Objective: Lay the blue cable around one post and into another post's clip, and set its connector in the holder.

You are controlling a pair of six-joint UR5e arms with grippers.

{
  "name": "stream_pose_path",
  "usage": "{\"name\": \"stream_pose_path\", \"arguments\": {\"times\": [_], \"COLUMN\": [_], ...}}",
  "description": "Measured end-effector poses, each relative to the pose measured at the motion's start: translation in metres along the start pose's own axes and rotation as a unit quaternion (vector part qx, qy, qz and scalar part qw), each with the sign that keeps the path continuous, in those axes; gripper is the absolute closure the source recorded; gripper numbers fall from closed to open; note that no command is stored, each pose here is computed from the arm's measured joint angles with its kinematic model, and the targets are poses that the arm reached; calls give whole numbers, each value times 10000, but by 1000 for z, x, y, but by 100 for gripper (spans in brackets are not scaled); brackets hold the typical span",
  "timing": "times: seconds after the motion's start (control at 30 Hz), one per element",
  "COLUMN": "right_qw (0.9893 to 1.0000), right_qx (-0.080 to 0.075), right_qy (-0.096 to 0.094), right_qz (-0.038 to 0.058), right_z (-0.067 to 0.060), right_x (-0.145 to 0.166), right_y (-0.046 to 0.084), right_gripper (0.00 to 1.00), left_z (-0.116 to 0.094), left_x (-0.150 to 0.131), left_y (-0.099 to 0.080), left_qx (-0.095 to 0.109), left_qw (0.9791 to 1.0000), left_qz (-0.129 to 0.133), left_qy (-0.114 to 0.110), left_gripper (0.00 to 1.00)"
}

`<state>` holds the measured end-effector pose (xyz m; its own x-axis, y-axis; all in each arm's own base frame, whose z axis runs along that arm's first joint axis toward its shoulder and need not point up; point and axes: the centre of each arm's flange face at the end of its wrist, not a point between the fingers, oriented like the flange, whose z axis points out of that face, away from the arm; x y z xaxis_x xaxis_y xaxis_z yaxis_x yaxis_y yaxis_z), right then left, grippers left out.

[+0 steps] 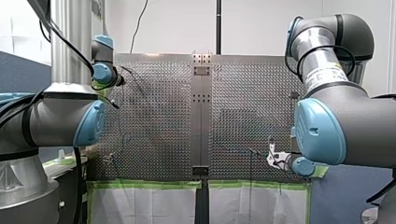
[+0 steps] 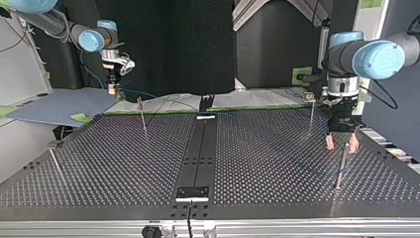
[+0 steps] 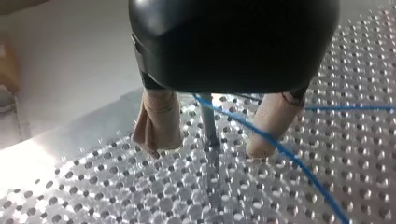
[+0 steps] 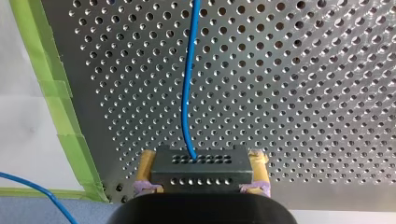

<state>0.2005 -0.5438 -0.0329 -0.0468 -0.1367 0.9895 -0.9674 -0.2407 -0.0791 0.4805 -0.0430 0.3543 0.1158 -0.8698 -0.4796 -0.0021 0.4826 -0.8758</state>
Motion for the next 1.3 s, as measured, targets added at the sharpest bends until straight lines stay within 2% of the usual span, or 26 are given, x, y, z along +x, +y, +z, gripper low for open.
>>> {"name": "stream_pose_path", "arguments": {"times": [0.33, 0.57, 0.67, 0.83, 0.97, 1.07, 1.2, 1.3], "right_qw": [10000, 10000, 10000, 10000, 10000, 10000, 10000, 10000], "right_qx": [1, 1, 2, 2, 2, 2, 5, 9], "right_qy": [-4, 6, 9, 13, 23, 20, 10, 6], "right_qz": [1, 2, 8, 22, 50, 61, 66, 65], "right_z": [0, 0, 0, 0, 0, 0, 0, 0], "right_x": [0, 0, 0, 1, 1, 1, 0, 0], "right_y": [0, 0, 0, 0, 0, 0, -1, -1], "right_gripper": [100, 100, 100, 100, 100, 100, 100, 100], "left_z": [-27, -48, -60, -82, -95, -105, -119, -122], "left_x": [5, 11, 16, 31, 51, 68, 89, 100], "left_y": [-8, -11, -11, -9, 5, 19, 37, 44], "left_qx": [117, 180, 189, 138, -74, -318, -677, -787], "left_qw": [9999, 9998, 9996, 9982, 9954, 9921, 9860, 9827], "left_qz": [-74, 22, 122, 299, 407, 493, 642, 785], "left_qy": [51, 106, 184, 500, 868, 1107, 1381, 1478], "left_gripper": [0, 0, 0, 0, 0, 0, 0, 0]}}
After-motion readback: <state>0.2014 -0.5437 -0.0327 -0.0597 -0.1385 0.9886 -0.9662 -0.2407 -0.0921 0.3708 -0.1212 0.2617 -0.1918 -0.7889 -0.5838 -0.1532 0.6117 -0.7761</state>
